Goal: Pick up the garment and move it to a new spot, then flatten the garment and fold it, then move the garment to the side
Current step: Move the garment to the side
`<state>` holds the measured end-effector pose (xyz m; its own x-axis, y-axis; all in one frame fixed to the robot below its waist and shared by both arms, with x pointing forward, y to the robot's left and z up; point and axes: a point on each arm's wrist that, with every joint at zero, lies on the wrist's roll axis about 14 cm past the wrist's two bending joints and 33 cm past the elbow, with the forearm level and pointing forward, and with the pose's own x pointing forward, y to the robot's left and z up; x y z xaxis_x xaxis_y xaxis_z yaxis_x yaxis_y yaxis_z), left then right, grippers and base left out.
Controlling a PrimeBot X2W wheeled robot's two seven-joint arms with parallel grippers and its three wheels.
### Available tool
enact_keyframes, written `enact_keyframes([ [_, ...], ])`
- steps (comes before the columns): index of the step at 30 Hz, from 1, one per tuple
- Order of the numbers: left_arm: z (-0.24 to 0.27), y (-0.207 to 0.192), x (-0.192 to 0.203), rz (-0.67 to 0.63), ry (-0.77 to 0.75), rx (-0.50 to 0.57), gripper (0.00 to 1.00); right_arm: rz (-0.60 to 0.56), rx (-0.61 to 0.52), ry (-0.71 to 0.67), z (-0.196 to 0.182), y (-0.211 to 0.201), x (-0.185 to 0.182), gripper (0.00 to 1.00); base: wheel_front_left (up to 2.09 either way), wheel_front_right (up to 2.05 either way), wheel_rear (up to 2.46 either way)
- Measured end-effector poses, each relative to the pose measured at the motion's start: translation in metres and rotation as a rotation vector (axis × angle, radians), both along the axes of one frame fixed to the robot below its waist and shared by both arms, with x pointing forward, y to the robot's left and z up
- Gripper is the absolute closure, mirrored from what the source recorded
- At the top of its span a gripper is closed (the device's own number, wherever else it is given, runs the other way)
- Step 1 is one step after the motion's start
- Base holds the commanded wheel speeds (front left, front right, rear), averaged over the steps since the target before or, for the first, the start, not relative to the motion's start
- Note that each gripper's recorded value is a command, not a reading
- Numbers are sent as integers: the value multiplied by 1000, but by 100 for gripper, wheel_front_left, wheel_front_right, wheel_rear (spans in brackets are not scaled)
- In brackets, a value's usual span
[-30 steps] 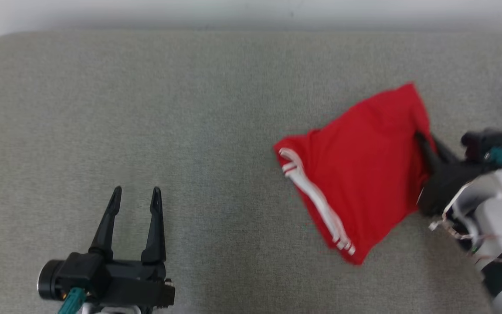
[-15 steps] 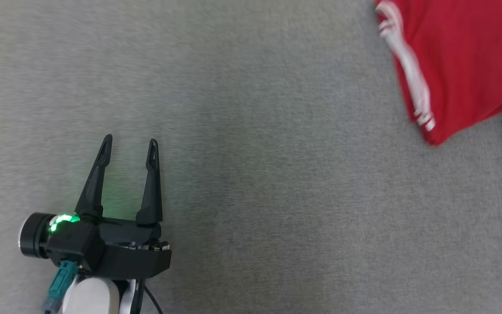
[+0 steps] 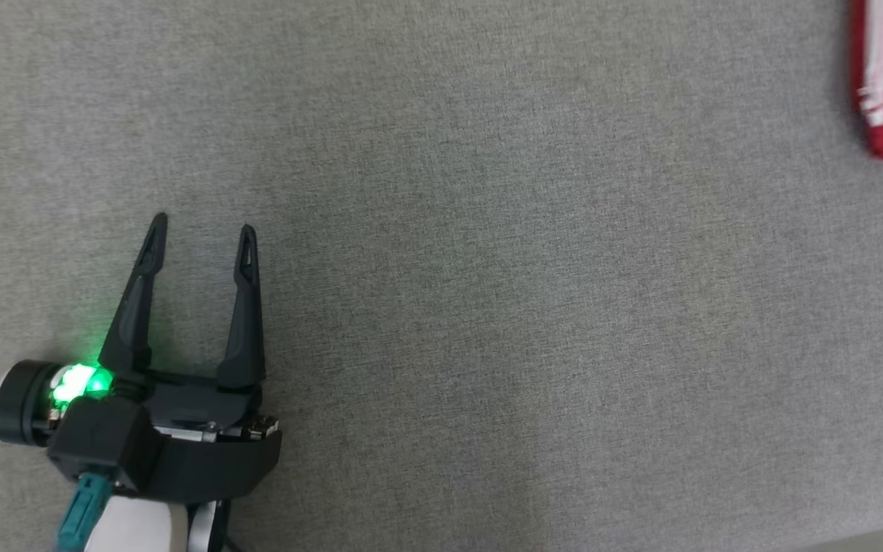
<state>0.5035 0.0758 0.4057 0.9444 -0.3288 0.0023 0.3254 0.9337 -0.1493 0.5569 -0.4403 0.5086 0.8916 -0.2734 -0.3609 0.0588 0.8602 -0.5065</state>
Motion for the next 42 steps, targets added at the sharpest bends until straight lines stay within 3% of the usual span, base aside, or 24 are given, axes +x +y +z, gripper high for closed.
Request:
enact_keyframes([
  [9, -4, -2, 3, -11, -3, -2, 0, -126, -102, 116, -13, -48, -10, 100, 0, 0, 0],
  [10, -4, -1, 3, -9, -3, -1, 0, -137, -107, 126, -15, -51, -11, 62, 0, 0, 0],
  [11, -3, 0, 3, -5, -3, -1, 0, -138, -111, 131, -18, -52, -11, 62, 0, 0, 0],
  [12, -3, 1, 2, -4, -3, 0, 0, -136, -112, 125, -18, -52, -9, 0, 0, 0, 0],
  [20, 4, 10, 0, 23, -3, 7, 0, -72, -122, -36, 14, -40, 11, 0, 0, 0, 0],
  [30, 23, 39, -23, 112, 12, 11, 0, 126, 6, -354, 73, 35, 30, 0, 0, 0, 0],
  [37, 46, 66, -55, 184, 1, 30, 0, 249, 183, -462, 73, 107, 5, 0, 0, 0, 0],
  [42, 68, 79, -75, 220, -34, 29, 0, 267, 311, -502, 63, 140, -30, 0, 0, 0, 0],
])
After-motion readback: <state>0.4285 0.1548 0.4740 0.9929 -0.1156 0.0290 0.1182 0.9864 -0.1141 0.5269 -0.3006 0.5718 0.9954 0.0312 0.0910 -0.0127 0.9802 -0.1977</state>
